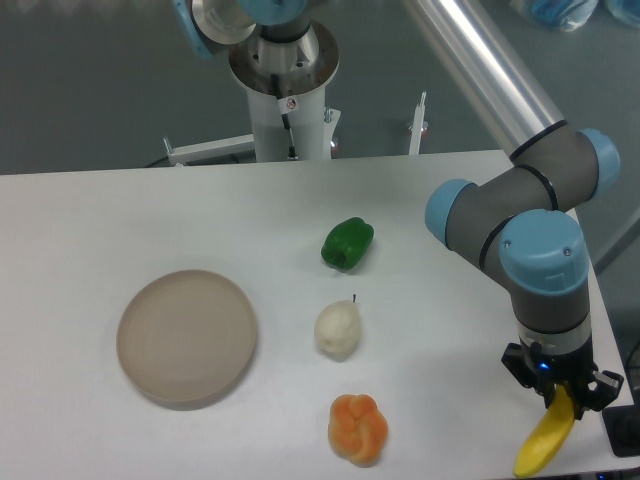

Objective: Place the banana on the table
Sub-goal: 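Hold the yellow banana in the gripper near the table edge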

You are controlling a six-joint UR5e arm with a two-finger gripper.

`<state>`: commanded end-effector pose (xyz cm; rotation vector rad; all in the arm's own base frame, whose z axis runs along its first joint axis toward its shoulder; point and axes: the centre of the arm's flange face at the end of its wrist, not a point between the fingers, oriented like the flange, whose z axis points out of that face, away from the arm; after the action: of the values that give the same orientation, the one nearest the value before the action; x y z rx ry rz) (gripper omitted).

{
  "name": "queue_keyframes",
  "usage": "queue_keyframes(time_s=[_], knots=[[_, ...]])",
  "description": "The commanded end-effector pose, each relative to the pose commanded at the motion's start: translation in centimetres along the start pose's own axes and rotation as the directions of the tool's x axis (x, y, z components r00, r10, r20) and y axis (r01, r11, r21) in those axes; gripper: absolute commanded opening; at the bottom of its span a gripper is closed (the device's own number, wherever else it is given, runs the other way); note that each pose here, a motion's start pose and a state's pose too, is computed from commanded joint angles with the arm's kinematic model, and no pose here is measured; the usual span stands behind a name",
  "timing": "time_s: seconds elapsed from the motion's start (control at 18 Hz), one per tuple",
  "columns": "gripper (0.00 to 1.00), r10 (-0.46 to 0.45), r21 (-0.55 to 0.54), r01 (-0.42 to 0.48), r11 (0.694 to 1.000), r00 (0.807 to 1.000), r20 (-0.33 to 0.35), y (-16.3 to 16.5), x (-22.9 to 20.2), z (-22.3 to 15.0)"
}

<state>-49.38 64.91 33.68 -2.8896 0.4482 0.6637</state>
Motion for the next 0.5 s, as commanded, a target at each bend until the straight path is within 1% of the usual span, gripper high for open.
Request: queue_keyframes(time_s=[0.5], knots=[[0.34,0.000,0.001,0.000,1.000,1.000,-0.004,0.07,0.19,-0.12]])
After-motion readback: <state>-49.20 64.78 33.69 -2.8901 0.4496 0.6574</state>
